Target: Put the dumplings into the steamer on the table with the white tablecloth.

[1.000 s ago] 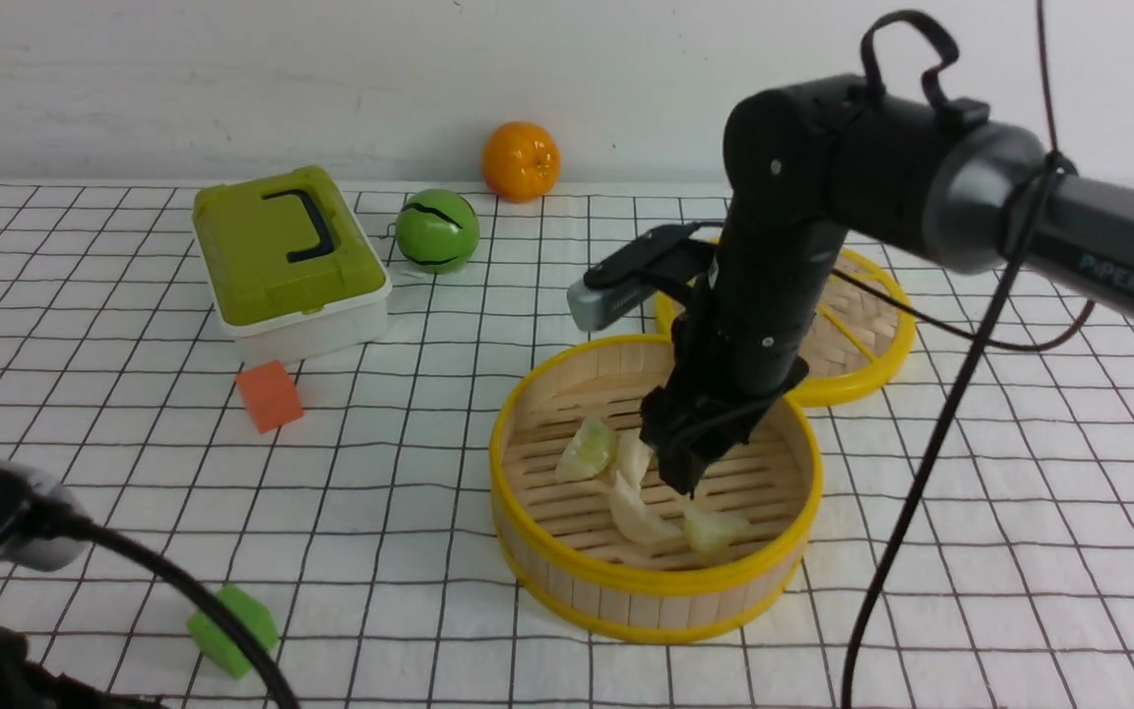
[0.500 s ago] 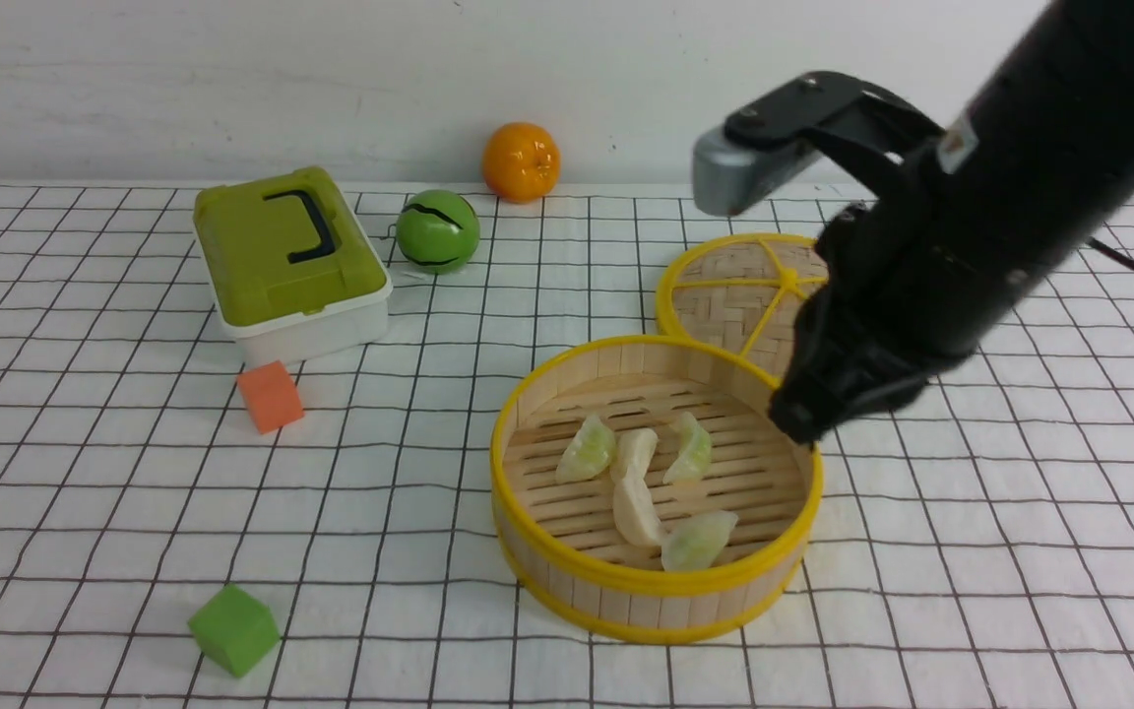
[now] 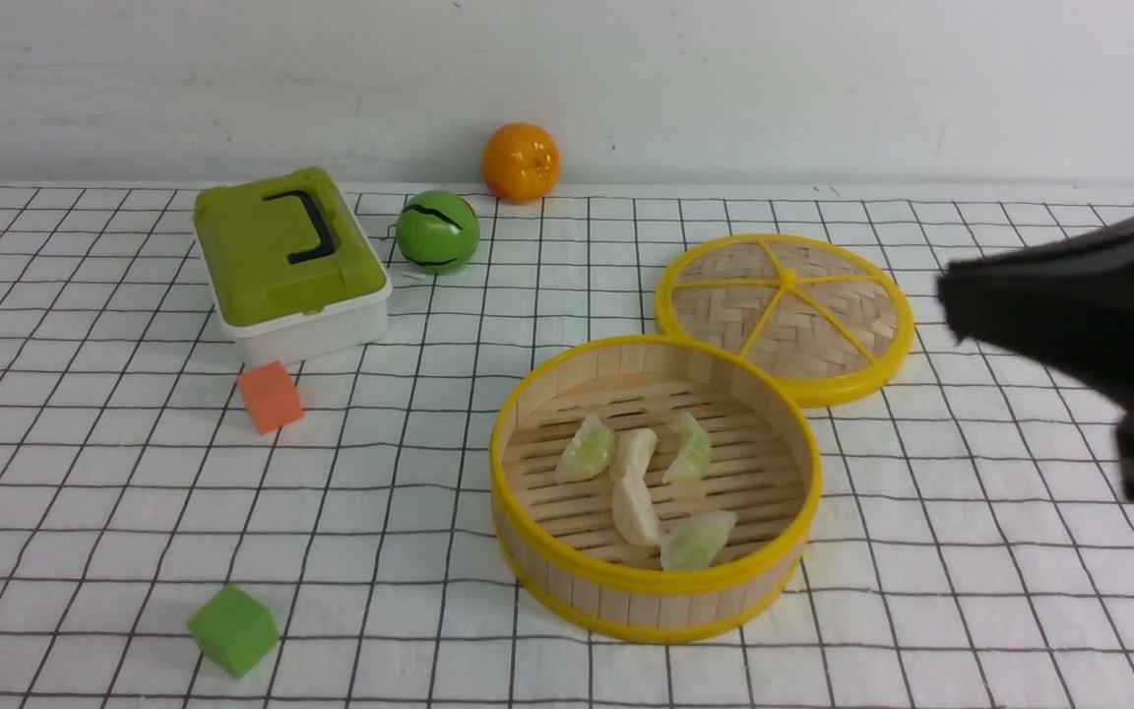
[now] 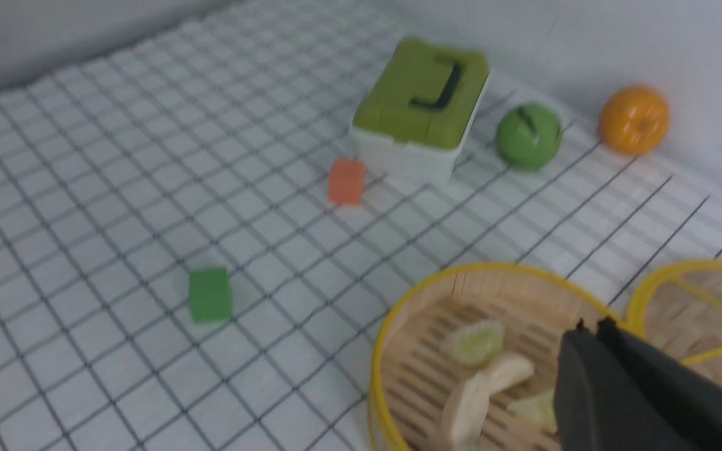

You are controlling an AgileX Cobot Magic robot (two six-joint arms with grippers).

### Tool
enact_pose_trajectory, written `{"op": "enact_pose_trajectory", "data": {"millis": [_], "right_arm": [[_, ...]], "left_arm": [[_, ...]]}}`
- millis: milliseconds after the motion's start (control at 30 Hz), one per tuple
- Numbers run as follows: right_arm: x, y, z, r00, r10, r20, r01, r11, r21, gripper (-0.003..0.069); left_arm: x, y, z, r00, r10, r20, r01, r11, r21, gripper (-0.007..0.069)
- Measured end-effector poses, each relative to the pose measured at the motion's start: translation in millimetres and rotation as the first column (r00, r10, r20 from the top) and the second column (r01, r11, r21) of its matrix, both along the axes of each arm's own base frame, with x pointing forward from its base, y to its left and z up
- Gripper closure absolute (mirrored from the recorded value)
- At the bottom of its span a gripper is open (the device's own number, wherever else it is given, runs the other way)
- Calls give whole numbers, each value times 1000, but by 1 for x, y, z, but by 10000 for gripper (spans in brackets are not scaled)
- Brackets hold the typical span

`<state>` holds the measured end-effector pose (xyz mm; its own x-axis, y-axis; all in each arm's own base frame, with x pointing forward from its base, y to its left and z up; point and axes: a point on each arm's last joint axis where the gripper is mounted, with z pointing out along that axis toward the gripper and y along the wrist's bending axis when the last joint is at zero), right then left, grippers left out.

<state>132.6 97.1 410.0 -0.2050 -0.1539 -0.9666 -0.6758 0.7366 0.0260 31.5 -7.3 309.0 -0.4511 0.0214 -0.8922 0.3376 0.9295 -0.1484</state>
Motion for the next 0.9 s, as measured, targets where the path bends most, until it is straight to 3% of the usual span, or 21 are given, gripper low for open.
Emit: {"op": "enact_pose_trajectory", "data": {"millis": [300, 700, 833, 900], "right_arm": [[-48, -26, 3, 993, -7, 122, -2, 998, 70, 666], [-54, -29, 5, 990, -3, 141, -7, 997, 71, 659], [-51, -31, 1, 986, -34, 165, 23, 997, 71, 662], [-46, -36, -22, 981, -118, 155, 102, 989, 106, 666]], "left_arm": [[0, 0, 0, 1000, 1, -4, -1, 1000, 3, 513], [0, 0, -1, 1000, 2, -9, -1, 1000, 5, 499], [0, 0, -1, 1000, 2, -12, -2, 1000, 8, 496], [0, 0, -1, 1000, 2, -12, -2, 1000, 8, 496]]}}
